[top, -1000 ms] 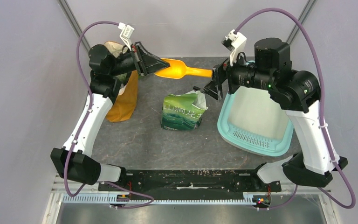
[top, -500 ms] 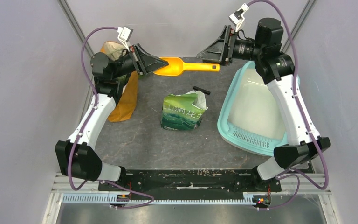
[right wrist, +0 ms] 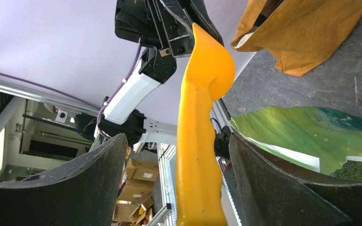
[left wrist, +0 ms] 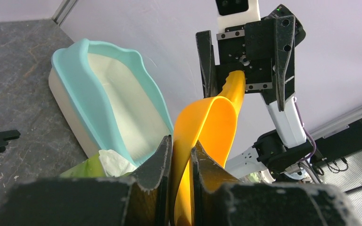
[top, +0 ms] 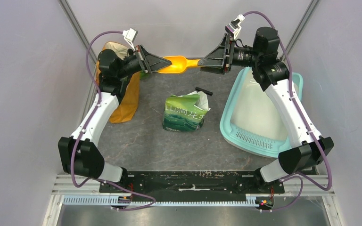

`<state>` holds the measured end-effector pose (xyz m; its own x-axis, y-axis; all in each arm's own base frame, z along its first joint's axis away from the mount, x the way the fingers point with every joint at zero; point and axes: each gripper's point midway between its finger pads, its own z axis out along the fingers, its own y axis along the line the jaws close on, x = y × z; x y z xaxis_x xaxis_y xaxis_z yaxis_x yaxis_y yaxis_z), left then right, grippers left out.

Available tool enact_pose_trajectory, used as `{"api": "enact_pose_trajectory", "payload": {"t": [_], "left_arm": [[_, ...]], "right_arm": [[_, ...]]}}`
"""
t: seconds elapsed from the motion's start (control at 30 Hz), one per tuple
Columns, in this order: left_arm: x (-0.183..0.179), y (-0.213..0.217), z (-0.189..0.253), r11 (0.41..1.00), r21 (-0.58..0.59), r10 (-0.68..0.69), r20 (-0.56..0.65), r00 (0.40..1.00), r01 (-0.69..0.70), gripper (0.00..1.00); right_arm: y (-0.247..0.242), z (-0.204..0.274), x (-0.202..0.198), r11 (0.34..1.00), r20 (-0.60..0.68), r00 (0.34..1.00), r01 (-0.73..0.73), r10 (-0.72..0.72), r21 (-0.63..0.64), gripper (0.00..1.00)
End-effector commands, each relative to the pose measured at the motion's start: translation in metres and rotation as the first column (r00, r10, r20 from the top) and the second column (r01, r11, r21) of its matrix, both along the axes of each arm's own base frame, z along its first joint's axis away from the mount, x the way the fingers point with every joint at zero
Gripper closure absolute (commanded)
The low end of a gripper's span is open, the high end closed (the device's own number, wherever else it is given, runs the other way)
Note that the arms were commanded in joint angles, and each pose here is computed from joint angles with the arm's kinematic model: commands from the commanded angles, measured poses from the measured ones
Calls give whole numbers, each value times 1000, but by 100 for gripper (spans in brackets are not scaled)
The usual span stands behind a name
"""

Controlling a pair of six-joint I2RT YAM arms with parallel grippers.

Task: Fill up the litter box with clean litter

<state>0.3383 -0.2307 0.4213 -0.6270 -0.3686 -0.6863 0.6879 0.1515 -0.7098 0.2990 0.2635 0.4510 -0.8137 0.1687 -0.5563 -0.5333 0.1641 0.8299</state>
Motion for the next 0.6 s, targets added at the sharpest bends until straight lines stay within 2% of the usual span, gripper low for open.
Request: {"api": "enact_pose_trajectory", "payload": {"t": [0.0, 0.07, 0.37, 0.57], "left_arm": [[-5, -5, 15, 1000, 12, -12, 76, 997, 11, 98], [-3, -5, 13, 1000, 18, -4, 73, 997, 3, 98], [-6, -11, 10, 999, 41, -9, 78, 997, 6, 98], [-4, -12, 6, 998, 61, -6, 71, 997, 2, 98]], "right_arm": [[-1, 15, -12, 999, 16, 1000, -10, 10, 39, 17], [-1, 12, -11, 999, -10, 1000, -6, 7, 39, 22], [0, 4, -10, 999, -44, 999, 18, -17, 31, 32], [5, -3, -18, 1000, -44, 999, -7, 7, 5, 44]]}}
